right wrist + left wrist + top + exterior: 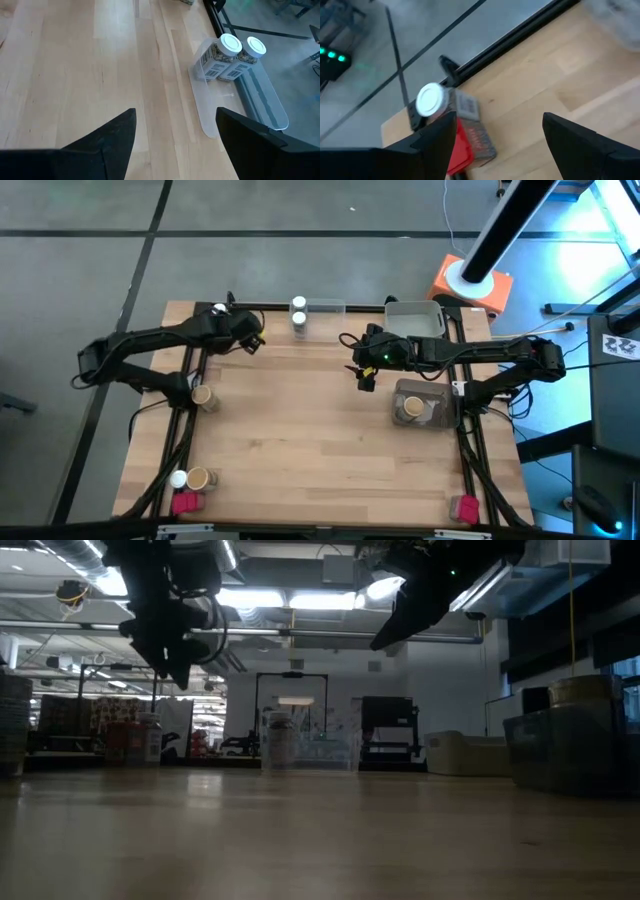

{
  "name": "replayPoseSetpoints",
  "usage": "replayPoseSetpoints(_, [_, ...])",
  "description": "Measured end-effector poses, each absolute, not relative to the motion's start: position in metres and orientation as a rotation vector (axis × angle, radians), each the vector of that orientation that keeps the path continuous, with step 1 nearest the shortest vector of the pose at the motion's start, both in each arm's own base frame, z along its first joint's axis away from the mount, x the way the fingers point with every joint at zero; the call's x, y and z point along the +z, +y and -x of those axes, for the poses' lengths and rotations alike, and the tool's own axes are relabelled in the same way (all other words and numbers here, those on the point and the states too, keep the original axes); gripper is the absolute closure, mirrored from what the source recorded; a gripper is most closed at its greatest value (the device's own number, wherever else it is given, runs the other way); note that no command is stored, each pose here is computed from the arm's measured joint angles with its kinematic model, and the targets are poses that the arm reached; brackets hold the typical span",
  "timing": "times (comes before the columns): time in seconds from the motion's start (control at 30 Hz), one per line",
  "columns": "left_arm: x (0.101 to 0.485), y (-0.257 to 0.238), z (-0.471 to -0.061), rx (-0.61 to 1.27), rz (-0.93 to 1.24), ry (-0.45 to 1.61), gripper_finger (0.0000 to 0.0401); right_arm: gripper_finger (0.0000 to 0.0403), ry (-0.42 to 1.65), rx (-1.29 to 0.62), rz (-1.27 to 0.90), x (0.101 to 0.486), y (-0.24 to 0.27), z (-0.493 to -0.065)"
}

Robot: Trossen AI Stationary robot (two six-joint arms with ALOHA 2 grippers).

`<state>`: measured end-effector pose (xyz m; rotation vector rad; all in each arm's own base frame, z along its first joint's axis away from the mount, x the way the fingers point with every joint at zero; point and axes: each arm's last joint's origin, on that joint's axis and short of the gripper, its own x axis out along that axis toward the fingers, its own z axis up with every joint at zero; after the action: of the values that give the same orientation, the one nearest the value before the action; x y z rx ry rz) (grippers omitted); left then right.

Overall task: Sort spices by type
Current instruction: Put the top left red seasoning can into the gray bin

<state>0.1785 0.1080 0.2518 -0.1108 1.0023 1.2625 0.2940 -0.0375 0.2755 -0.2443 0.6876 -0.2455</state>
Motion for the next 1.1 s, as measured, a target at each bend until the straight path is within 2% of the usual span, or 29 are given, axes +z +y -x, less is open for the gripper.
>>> replayPoseSetpoints(0.5, [0.229, 0.145, -0.167, 1.397, 0.173, 1.179, 0.0123, 0.0128, 0.683, -0.246, 0.244, 0.276, -0.037, -0.294])
replayPoseSetpoints(0.83, [0.202, 0.161, -0.169, 1.421, 0.225, 1.325, 0.0123, 0.0128, 0.682, -0.246, 0.244, 0.276, -0.038, -0.294])
replayPoseSetpoints(1.1, [0.193, 0.164, -0.17, 1.44, 0.25, 1.361, 0.0123, 0.0128, 0.682, -0.246, 0.244, 0.276, -0.037, -0.294])
